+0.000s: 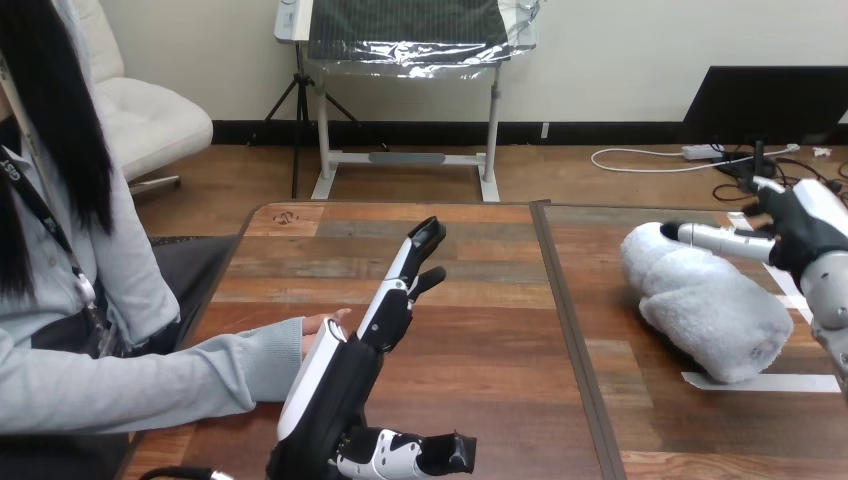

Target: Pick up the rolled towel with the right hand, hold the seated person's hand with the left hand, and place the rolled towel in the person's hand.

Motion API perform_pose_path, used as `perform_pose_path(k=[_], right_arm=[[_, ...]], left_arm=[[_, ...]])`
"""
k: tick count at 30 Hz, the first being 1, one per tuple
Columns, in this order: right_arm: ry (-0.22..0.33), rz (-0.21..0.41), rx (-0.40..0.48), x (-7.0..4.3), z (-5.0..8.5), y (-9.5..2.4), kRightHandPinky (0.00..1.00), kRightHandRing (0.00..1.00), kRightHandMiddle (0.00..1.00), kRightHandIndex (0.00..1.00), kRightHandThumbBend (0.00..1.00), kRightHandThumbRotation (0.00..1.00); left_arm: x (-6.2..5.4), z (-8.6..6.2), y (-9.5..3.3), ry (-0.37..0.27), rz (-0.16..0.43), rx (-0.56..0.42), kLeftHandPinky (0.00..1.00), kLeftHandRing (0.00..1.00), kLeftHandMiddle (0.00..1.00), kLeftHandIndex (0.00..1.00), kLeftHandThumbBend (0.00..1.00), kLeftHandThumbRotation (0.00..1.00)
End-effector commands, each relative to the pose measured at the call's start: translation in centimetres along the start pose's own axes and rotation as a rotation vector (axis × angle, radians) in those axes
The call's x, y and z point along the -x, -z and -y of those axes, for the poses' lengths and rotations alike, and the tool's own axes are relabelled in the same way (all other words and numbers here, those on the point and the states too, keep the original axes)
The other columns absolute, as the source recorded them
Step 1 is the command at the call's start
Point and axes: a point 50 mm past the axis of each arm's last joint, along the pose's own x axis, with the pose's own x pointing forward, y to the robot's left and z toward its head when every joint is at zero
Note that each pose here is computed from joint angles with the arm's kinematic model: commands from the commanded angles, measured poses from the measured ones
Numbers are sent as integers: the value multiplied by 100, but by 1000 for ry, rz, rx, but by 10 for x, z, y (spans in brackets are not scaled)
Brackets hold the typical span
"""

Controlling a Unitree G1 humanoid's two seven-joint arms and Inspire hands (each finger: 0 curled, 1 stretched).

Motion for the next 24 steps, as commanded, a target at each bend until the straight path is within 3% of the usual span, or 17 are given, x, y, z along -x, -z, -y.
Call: perform_pose_path(k=[1, 6, 12, 16, 24], right_arm=[[9, 45, 7, -4, 7, -22, 51, 64, 68, 94, 100, 63], [-22, 20, 62, -3, -2, -17, 35, 46, 53, 94, 100, 64], [-56, -7, 99, -1, -13, -10, 44, 59, 65, 94, 100, 66], [-78, -29, 114, 0, -20, -6, 56, 72, 75, 94, 100, 66], [-125, -47, 152, 3, -35, 3, 65, 79, 81, 94, 99, 65]], left_arm=[[-11, -6, -7, -13, 65, -16, 92, 100, 100, 100, 100, 72], [-10, -5, -9, -15, 65, -22, 92, 100, 100, 100, 100, 72], [-9, -4, -10, -12, 73, -8, 92, 100, 100, 100, 100, 72], [-9, -3, -11, -15, 82, -2, 92, 100, 100, 100, 100, 72], [-7, -3, -13, -15, 84, -9, 92, 100, 100, 100, 100, 72]])
